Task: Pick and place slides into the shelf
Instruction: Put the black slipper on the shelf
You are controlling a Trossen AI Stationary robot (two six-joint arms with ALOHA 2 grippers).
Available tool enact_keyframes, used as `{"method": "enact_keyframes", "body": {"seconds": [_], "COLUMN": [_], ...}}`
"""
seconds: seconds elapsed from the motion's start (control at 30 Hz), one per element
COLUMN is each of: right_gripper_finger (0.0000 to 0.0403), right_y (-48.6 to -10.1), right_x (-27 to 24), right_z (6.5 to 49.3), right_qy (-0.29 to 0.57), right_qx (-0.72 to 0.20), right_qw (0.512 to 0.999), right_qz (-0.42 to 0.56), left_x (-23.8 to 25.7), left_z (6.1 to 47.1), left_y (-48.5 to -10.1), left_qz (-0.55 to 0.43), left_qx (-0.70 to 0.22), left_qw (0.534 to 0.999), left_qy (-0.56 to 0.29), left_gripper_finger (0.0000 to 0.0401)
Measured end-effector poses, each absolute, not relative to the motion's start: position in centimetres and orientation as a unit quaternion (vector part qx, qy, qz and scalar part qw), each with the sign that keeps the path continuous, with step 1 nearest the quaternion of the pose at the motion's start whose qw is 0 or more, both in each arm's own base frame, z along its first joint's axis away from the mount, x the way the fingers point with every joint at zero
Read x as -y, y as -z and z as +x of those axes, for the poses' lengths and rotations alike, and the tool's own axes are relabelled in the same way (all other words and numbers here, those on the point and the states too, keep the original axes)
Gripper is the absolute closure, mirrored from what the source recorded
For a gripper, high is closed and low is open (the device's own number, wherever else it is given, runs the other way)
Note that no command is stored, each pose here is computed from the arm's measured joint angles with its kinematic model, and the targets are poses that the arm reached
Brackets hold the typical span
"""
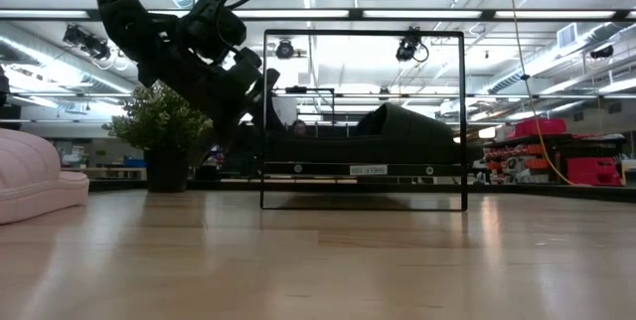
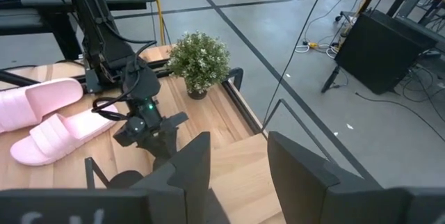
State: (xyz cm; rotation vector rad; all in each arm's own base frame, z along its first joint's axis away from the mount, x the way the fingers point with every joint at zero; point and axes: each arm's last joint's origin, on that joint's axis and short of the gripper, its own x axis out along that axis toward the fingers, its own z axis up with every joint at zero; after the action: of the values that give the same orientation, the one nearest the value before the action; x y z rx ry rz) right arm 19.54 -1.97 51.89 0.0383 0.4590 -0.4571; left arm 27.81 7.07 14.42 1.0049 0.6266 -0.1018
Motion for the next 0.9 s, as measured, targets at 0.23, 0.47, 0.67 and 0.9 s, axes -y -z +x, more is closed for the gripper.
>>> {"method": "enact_keyframes", "body": {"seconds": [0.23,0.47,0.67,0.9], "right_gripper_finger": [0.0254,0.0254,0.0254,0.0254], "right_y": [-51.88,-51.88,-51.87,-51.5], "right_x": [1.97,1.97,1.95,1.93], "right_z": [19.54,19.54,19.54,19.34], "right_qy": [0.225,0.224,0.222,0.219], "right_qx": [-0.226,-0.226,-0.226,-0.248], "right_qw": [0.948,0.948,0.948,0.943], "right_qz": [0.019,0.019,0.019,0.016], "left_x": [-7.11,-7.12,-7.18,-7.49], "left_z": [27.82,27.82,27.61,26.92], "left_y": [-14.44,-14.44,-14.19,-13.54], "left_qz": [0.475,0.473,0.473,0.459], "left_qx": [-0.296,-0.297,-0.322,-0.387], "left_qw": [0.827,0.828,0.82,0.799], "left_qy": [0.044,0.043,0.033,0.019], "left_gripper_finger": [0.0199,0.0172,0.0157,0.0162]}}
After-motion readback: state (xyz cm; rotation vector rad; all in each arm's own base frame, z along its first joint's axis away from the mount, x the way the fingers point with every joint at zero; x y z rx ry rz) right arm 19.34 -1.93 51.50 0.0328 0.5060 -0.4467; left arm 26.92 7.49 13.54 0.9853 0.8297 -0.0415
